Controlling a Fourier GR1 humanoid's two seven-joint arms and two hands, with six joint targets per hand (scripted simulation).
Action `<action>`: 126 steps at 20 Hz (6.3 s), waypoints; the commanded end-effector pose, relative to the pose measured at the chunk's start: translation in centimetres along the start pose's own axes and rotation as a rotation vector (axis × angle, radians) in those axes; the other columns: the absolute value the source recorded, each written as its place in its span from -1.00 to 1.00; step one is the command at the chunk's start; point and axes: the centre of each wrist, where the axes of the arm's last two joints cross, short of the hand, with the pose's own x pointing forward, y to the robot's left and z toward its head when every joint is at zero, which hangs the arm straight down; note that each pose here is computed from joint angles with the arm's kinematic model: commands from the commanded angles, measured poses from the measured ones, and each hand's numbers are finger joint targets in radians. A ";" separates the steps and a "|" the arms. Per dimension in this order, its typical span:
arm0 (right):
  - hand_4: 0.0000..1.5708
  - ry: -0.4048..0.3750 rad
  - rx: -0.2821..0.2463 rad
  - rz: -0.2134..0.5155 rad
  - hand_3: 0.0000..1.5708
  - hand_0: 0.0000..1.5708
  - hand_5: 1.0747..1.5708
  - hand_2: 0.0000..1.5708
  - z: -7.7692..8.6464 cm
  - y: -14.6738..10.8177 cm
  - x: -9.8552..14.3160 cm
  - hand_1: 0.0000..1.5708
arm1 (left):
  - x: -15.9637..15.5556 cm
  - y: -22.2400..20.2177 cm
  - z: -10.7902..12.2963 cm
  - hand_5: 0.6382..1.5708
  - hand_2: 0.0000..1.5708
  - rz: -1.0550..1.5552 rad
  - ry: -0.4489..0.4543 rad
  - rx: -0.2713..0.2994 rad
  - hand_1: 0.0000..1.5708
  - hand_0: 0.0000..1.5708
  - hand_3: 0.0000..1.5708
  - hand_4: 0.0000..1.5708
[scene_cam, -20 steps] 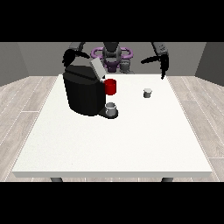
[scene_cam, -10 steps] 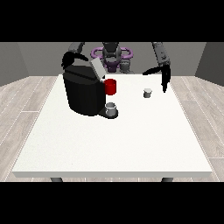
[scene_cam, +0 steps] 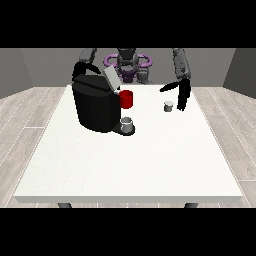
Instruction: Insert the coffee pod into the coffee machine and close the lid
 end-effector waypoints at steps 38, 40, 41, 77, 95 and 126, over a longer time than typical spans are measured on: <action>-0.45 0.105 -0.068 0.001 -1.00 -1.00 1.00 -1.00 -1.2 -1.6 -2.5 -1.00 | 0.7 -0.4 -3.5 1.00 0.85 -0.451 -0.100 -0.018 0.81 0.81 0.81 -0.28; -0.49 0.097 -0.059 0.000 -1.00 -1.00 1.00 -1.00 -2.2 -1.1 -2.1 -1.00 | 2.6 -1.5 -4.4 1.00 0.87 -0.454 -0.200 -0.020 0.88 0.88 0.79 -0.20; -0.46 0.121 -0.028 -0.005 -1.00 -1.00 1.00 -1.00 -1.4 -0.7 -2.5 -1.00 | 2.9 -0.9 -4.6 1.00 0.85 -0.440 -0.157 -0.040 0.85 0.85 0.77 -0.21; -0.35 -0.032 0.076 0.003 -1.00 -1.00 1.00 -1.00 -4.9 2.8 2.9 -1.00 | 25.3 8.3 -8.5 1.00 0.67 -0.438 -0.331 0.159 0.61 0.61 0.58 -0.36; -0.33 -0.058 0.040 -0.015 -1.00 -1.00 1.00 -1.00 -3.8 2.2 2.4 -1.00 | 24.1 7.1 -8.9 1.00 0.59 -0.487 -0.379 0.145 0.51 0.51 0.50 -0.36; -0.52 -0.028 -0.049 -0.007 -1.00 -1.00 1.00 -1.00 -3.8 0.8 -0.6 -1.00 | 26.7 3.7 -9.5 1.00 0.41 -0.519 -0.379 0.080 0.34 0.34 0.19 -0.50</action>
